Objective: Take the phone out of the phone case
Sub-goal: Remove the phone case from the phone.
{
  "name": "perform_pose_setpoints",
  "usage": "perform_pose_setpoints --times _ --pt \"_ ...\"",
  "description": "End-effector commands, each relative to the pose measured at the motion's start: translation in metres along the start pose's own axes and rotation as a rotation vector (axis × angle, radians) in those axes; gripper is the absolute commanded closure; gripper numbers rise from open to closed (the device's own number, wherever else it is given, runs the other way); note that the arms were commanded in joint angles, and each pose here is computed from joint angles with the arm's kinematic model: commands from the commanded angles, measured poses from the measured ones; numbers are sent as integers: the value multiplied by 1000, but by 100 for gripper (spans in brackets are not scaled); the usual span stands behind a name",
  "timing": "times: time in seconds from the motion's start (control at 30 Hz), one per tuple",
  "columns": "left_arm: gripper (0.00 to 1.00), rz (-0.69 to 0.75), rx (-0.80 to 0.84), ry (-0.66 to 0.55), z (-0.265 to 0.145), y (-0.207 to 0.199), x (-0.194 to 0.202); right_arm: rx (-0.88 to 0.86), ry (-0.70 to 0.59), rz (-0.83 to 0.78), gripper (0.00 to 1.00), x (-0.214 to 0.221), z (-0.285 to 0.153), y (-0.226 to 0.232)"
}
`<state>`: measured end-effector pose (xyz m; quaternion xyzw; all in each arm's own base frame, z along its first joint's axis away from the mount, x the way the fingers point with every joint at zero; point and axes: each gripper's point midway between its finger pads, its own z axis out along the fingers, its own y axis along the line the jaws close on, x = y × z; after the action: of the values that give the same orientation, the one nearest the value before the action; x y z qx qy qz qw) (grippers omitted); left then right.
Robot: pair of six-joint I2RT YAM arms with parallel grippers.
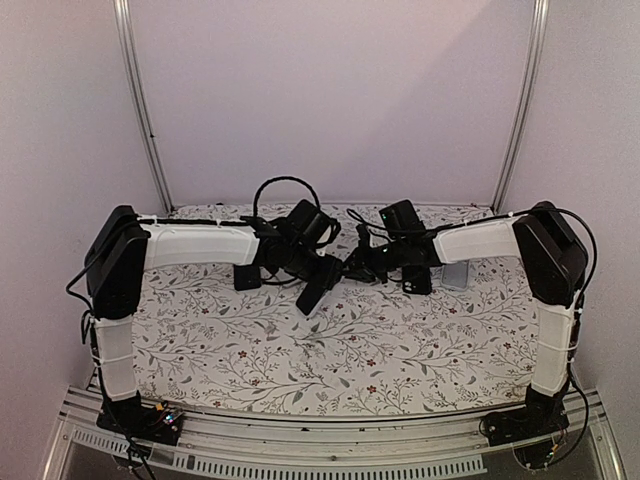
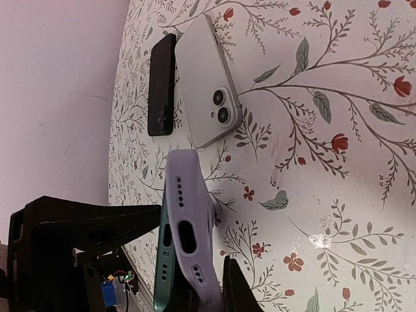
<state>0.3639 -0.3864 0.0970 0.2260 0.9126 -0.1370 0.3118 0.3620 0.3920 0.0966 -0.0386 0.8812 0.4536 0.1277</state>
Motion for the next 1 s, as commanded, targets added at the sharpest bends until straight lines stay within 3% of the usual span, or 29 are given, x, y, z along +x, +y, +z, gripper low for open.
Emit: perform_pose_setpoints --times 0.0,0.97 --pt "42 -14 -175 -14 19 44 7 -183 128 7 100 27 0 41" --pt "52 141 -466 -28 20 54 6 -308 166 153 100 36 -13 50"
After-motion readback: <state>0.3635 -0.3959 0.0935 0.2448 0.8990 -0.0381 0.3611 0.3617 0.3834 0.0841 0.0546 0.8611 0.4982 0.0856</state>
